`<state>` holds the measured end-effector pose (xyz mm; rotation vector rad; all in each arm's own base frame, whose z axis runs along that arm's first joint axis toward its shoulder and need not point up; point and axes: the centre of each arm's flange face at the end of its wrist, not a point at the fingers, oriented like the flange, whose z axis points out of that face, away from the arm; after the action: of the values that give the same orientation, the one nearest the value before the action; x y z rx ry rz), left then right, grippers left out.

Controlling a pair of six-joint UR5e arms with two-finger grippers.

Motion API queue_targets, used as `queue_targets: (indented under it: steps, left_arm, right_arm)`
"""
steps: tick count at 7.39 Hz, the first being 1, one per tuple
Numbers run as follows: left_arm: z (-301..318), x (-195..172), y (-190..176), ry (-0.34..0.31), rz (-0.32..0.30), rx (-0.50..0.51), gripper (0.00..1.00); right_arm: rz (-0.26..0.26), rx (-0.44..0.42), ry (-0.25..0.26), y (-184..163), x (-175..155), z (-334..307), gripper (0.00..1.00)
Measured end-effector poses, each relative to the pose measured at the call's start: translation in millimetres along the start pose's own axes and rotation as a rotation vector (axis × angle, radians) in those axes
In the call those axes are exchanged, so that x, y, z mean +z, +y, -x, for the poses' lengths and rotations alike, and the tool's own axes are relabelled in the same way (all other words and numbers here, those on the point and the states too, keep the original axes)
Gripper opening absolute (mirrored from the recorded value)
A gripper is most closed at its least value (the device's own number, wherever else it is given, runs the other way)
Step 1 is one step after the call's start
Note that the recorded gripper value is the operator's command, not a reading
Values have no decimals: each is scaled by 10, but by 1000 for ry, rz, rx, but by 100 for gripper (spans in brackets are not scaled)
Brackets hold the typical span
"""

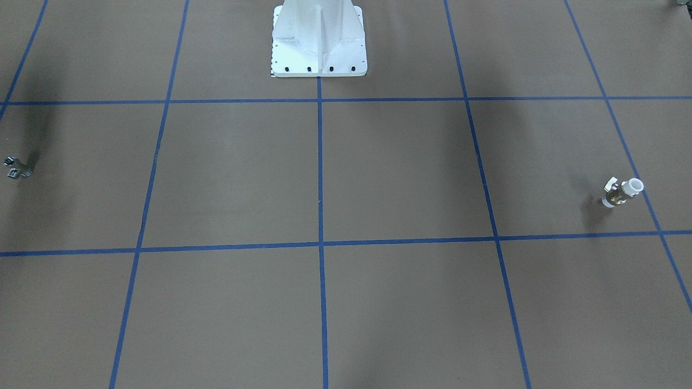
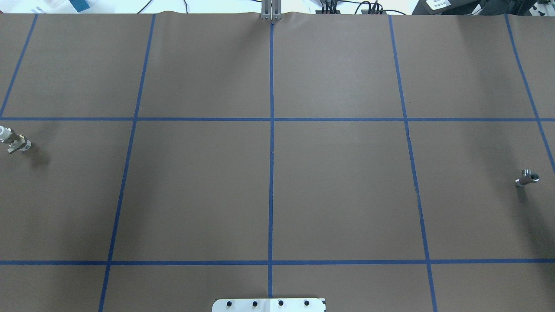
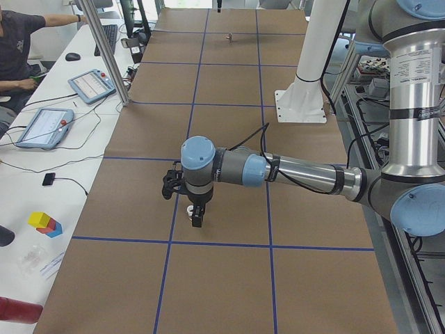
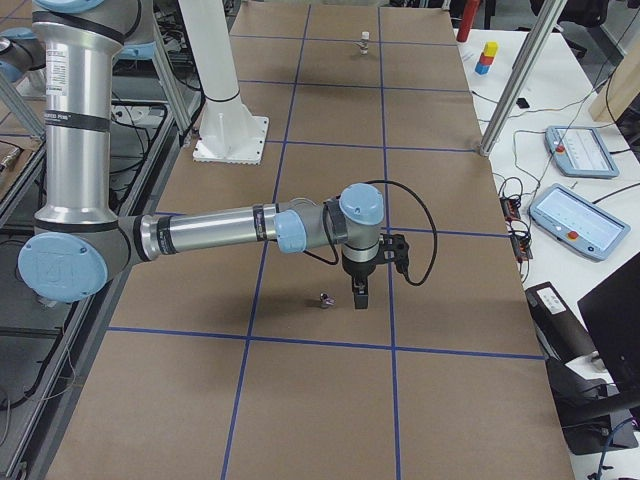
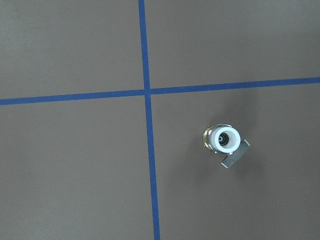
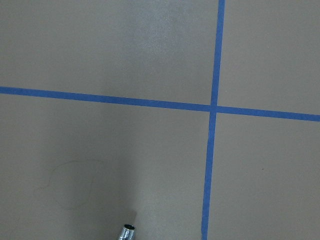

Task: Assemble PPR valve and pipe with both arms

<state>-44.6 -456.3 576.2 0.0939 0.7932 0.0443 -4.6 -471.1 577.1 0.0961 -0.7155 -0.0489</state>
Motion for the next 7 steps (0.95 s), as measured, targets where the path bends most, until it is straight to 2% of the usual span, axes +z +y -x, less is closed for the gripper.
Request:
queue_targets:
  steps: [7]
  left_arm:
    - [-31, -12, 6, 10, -2, 4, 100]
  right_arm:
    - [-9, -8, -8, 31, -35, 26, 100]
